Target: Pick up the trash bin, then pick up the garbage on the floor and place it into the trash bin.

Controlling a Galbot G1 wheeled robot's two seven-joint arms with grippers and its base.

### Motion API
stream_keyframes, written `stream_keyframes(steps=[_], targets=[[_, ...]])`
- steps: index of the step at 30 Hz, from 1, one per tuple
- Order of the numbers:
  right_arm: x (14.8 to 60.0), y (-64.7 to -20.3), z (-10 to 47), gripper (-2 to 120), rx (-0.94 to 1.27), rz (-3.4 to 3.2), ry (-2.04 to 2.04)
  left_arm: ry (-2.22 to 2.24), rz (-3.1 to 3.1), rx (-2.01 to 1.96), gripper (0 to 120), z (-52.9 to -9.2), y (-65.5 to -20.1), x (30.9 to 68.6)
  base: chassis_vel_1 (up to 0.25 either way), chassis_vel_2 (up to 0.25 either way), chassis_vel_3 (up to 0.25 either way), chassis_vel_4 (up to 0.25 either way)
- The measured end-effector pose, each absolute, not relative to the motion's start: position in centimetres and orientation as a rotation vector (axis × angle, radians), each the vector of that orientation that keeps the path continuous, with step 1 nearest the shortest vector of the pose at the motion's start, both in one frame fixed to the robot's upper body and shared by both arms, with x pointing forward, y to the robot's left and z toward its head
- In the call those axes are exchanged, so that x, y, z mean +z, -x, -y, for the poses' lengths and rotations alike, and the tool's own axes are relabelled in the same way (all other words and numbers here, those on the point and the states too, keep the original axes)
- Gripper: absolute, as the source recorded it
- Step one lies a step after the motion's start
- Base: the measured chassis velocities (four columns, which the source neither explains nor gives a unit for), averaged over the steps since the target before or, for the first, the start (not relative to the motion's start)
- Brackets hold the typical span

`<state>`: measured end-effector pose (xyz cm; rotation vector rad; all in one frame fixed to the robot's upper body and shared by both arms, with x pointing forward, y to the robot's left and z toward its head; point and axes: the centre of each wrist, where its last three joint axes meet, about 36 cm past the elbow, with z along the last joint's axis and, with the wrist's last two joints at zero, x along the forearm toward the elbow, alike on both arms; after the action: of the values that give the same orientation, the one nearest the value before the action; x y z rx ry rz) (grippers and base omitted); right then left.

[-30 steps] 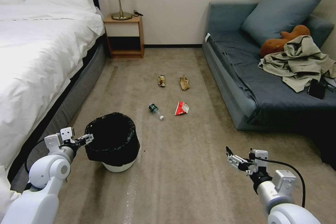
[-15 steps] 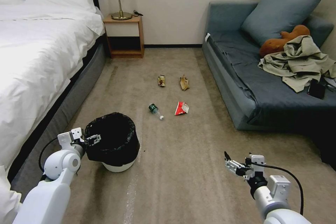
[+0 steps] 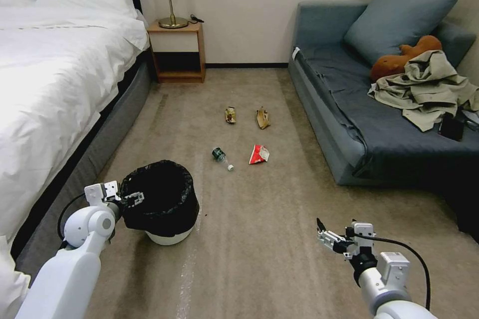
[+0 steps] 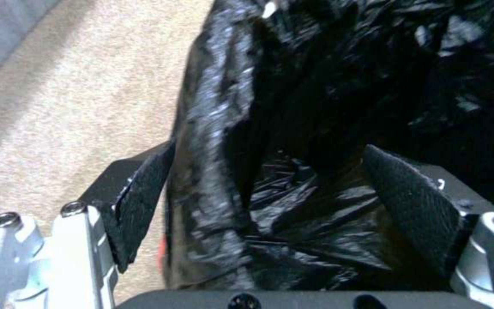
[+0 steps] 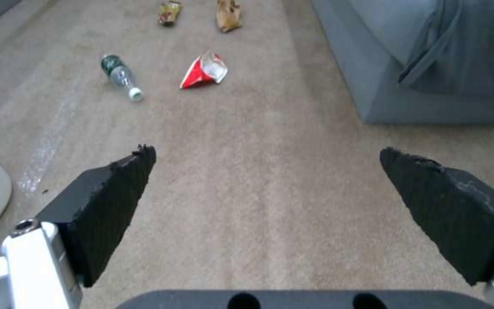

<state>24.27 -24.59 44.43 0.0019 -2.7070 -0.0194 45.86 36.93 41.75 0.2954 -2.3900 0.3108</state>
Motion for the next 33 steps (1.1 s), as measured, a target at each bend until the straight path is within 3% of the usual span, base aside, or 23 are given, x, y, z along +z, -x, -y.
stream_keyframes(steps=[8, 11, 15, 17, 19, 21, 24, 26, 33], targets=[[44.4, -24.0, 24.5, 100, -0.015, 2.701, 0.000, -0.293, 2.369, 0.325, 79, -36.7, -46.3, 41.3, 0.000, 0.000, 0.000, 0.000], [44.4, -24.0, 24.6, 100, -0.014, 2.699, 0.002, -0.297, 2.358, 0.322, 60, -36.8, -46.3, 40.9, 0.000, 0.000, 0.000, 0.000], [44.4, -24.0, 24.6, 100, -0.014, 2.698, 0.003, -0.300, 2.353, 0.319, 49, -36.9, -46.3, 40.8, 0.000, 0.000, 0.000, 0.000], [44.4, -24.0, 24.5, 100, -0.017, 2.696, 0.002, -0.300, 2.349, 0.317, 38, -37.1, -46.3, 40.6, 0.000, 0.000, 0.000, 0.000], [44.3, -24.0, 24.4, 100, -0.018, 2.696, 0.002, -0.299, 2.349, 0.317, 37, -37.1, -46.3, 40.6, 0.000, 0.000, 0.000, 0.000], [44.3, -24.0, 24.3, 100, -0.022, 2.694, 0.000, -0.299, 2.345, 0.317, 23, -37.3, -46.3, 40.4, 0.000, 0.000, 0.000, 0.000], [44.2, -24.0, 24.2, 100, -0.025, 2.693, -0.001, -0.300, 2.343, 0.317, 16, -37.5, -46.3, 40.3, 0.000, 0.000, 0.000, 0.000], [44.1, -23.9, 23.9, 100, -0.031, 2.687, -0.005, -0.301, 2.338, 0.321, 4, -37.7, -46.1, 40.0, 0.000, 0.000, 0.000, 0.000], [44.0, -23.7, 23.6, 100, -0.035, 2.678, -0.006, -0.293, 2.336, 0.321, 1, -38.0, -45.8, 39.6, 0.000, 0.000, 0.000, 0.000]])
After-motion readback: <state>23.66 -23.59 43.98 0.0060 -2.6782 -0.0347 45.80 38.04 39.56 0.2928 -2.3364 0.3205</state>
